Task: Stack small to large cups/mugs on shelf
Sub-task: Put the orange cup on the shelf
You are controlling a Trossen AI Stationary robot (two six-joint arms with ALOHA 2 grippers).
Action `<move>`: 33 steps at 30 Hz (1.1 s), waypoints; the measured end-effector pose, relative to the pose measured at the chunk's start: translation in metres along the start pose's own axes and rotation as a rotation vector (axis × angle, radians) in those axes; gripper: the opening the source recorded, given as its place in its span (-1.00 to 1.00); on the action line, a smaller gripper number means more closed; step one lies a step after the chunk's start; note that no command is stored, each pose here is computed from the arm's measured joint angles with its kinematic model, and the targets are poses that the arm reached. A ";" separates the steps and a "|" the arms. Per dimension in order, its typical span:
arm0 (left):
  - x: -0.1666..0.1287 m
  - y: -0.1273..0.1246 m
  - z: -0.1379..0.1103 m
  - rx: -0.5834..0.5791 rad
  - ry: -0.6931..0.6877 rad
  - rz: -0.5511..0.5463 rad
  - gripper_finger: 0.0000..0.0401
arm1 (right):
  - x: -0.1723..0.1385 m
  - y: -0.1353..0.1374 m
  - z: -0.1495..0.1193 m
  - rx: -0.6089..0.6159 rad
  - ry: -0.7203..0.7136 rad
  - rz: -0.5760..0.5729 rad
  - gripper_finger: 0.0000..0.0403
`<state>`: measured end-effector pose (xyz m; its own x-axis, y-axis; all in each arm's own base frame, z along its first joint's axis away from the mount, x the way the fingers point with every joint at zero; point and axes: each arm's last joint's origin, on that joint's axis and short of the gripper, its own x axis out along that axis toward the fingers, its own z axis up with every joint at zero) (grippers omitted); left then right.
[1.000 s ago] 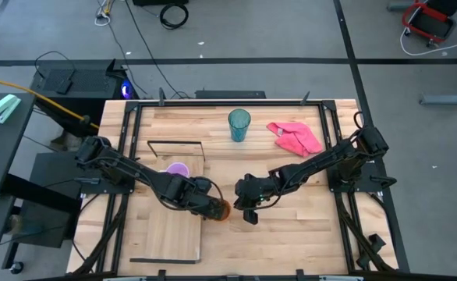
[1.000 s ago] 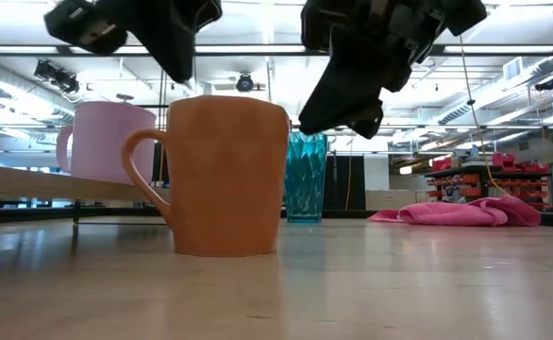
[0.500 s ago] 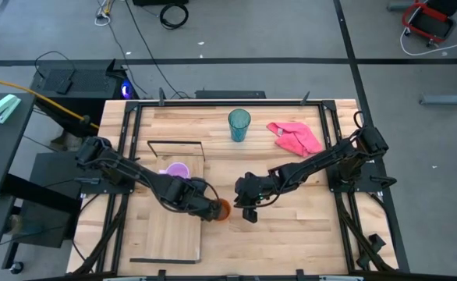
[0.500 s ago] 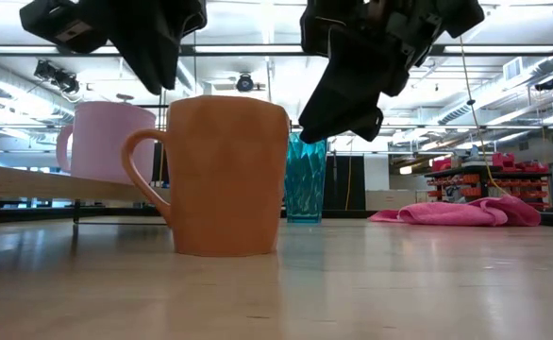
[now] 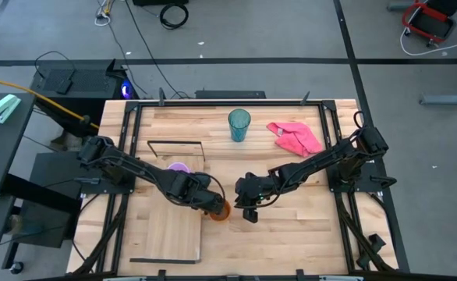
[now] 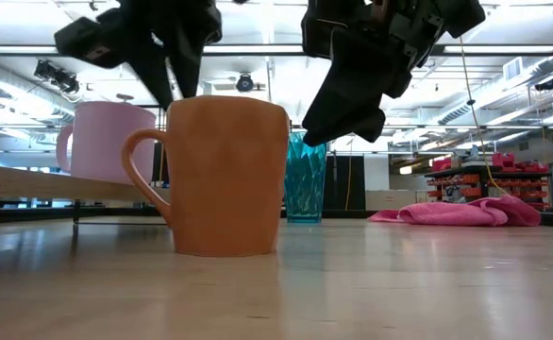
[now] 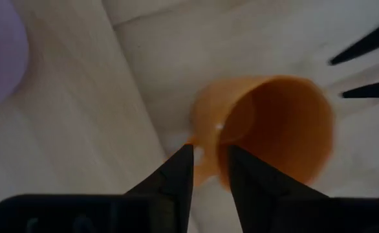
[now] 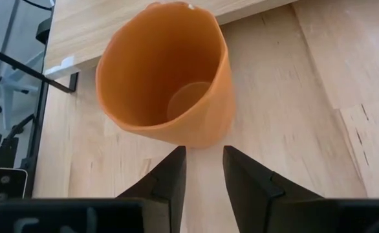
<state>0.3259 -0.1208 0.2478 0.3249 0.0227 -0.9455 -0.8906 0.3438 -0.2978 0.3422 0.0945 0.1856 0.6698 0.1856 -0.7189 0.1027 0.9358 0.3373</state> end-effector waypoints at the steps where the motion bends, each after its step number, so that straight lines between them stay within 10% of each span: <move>1: 0.003 -0.001 0.000 0.009 0.001 0.004 -0.49 | 0.000 0.000 0.000 0.000 0.001 0.000 -0.45; 33: 0.032 -0.008 -0.004 0.069 0.056 0.024 -0.67 | -0.012 0.005 -0.006 0.009 0.053 -0.034 -0.46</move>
<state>0.3426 -0.1267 0.2191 0.2838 -0.0202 -0.9587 -0.8731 0.4079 -0.2671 0.3302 0.0986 0.1919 0.6258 0.1700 -0.7612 0.1310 0.9392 0.3174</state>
